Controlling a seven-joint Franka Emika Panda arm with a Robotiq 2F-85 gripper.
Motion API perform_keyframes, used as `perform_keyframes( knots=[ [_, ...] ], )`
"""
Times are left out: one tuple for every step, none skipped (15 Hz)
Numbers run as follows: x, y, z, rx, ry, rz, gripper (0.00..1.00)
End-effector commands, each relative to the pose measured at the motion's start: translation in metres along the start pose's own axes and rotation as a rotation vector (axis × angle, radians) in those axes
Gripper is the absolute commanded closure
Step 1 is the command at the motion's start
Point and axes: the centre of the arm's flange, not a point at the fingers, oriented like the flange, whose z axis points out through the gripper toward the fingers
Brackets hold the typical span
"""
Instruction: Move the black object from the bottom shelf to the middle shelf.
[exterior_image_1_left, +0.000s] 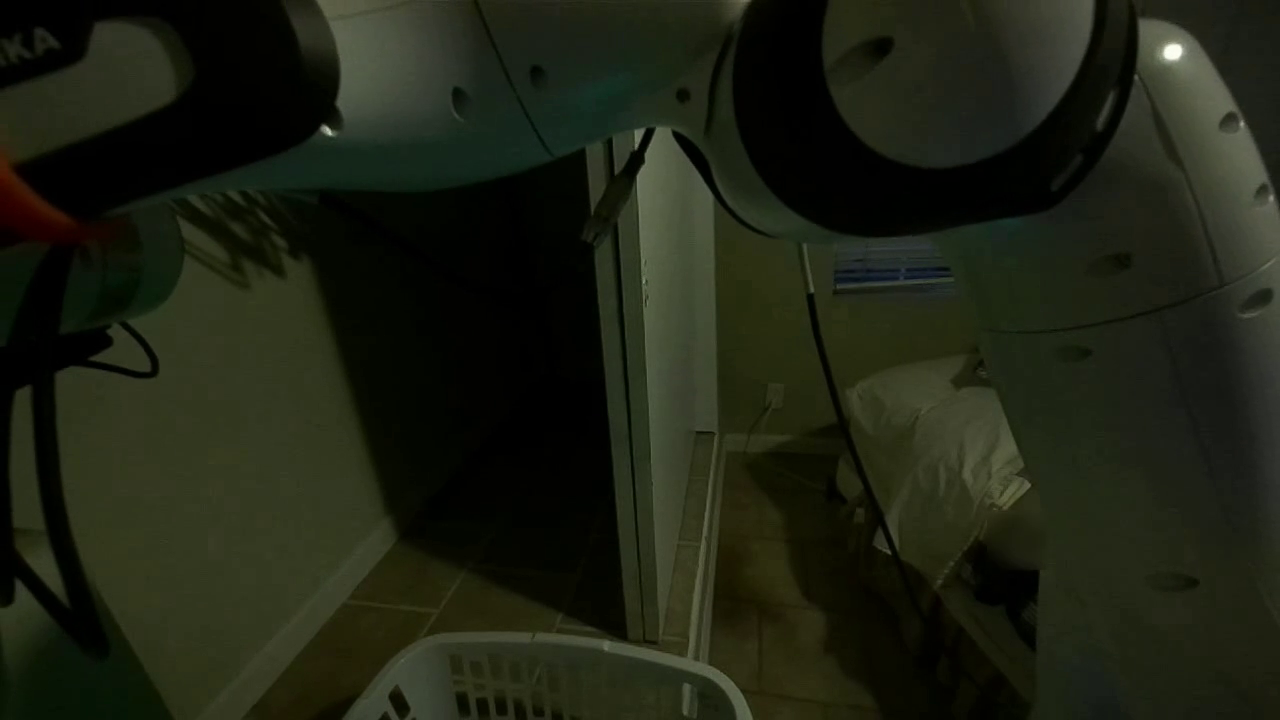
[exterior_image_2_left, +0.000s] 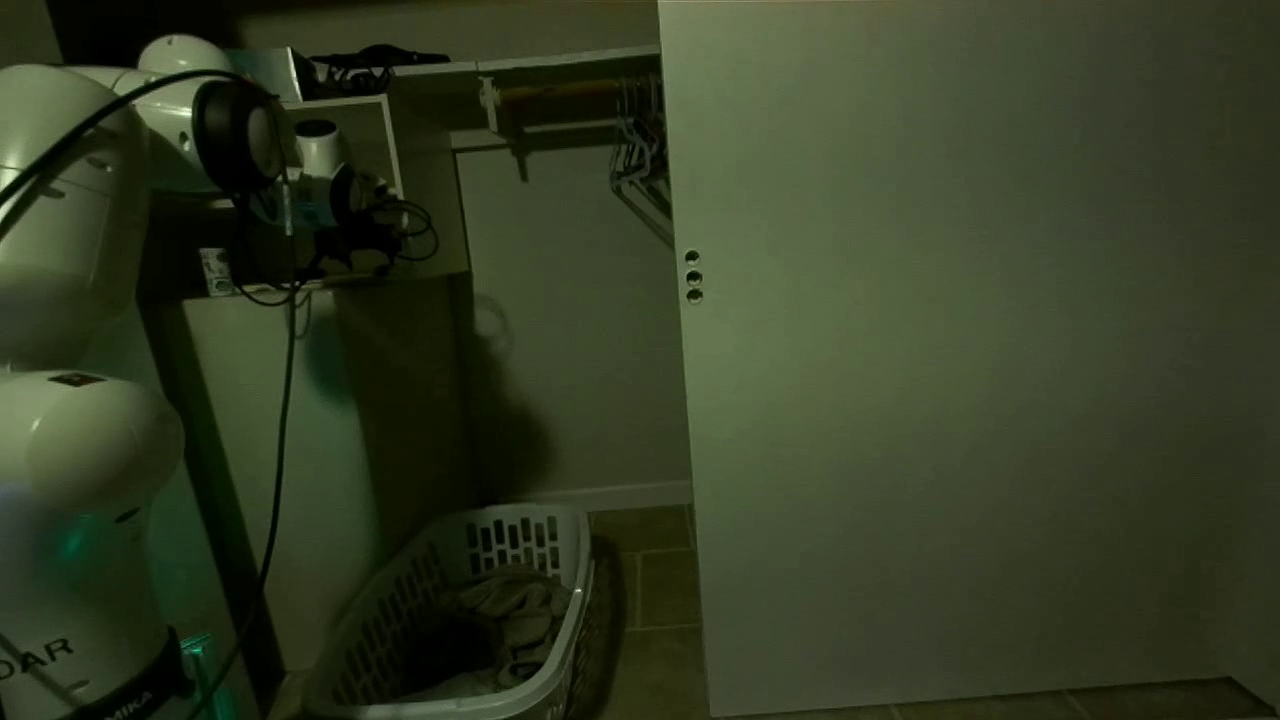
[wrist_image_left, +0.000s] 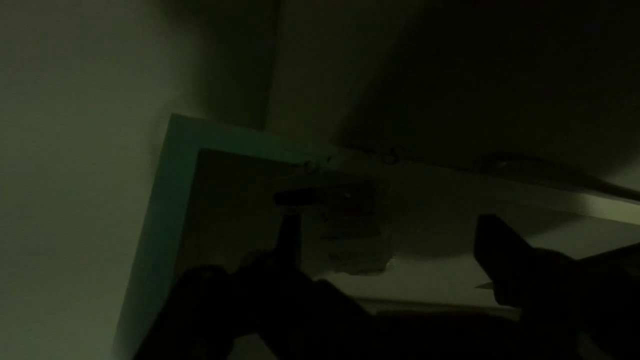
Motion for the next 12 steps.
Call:
perform_keyframes(
  knots=[
    [0.007, 0.000, 0.010, -0.014, -0.006, 0.000, 0.41],
    [0.007, 0.001, 0.011, -0.014, -0.008, 0.001, 0.48],
    [0.005, 0.001, 0.012, -0.014, -0.010, 0.001, 0.56],
    [0.005, 0.002, 0.012, -0.015, -0.012, 0.002, 0.62],
    [0.004, 0.002, 0.012, -0.016, -0.012, 0.001, 0.69],
    [0.004, 0.003, 0.011, -0.016, -0.011, 0.003, 0.77],
    [0.005, 0.003, 0.008, -0.018, -0.010, 0.001, 0.83],
    [0.006, 0.001, 0.003, -0.018, -0.006, -0.003, 0.90],
    [0.007, 0.000, -0.001, -0.020, -0.003, -0.005, 0.95],
    [0.008, -0.001, -0.007, -0.020, 0.003, -0.008, 0.94],
    [0.007, -0.004, -0.017, -0.020, 0.008, -0.009, 0.93],
    [0.007, -0.006, -0.024, -0.023, 0.010, -0.012, 0.93]
  ],
)
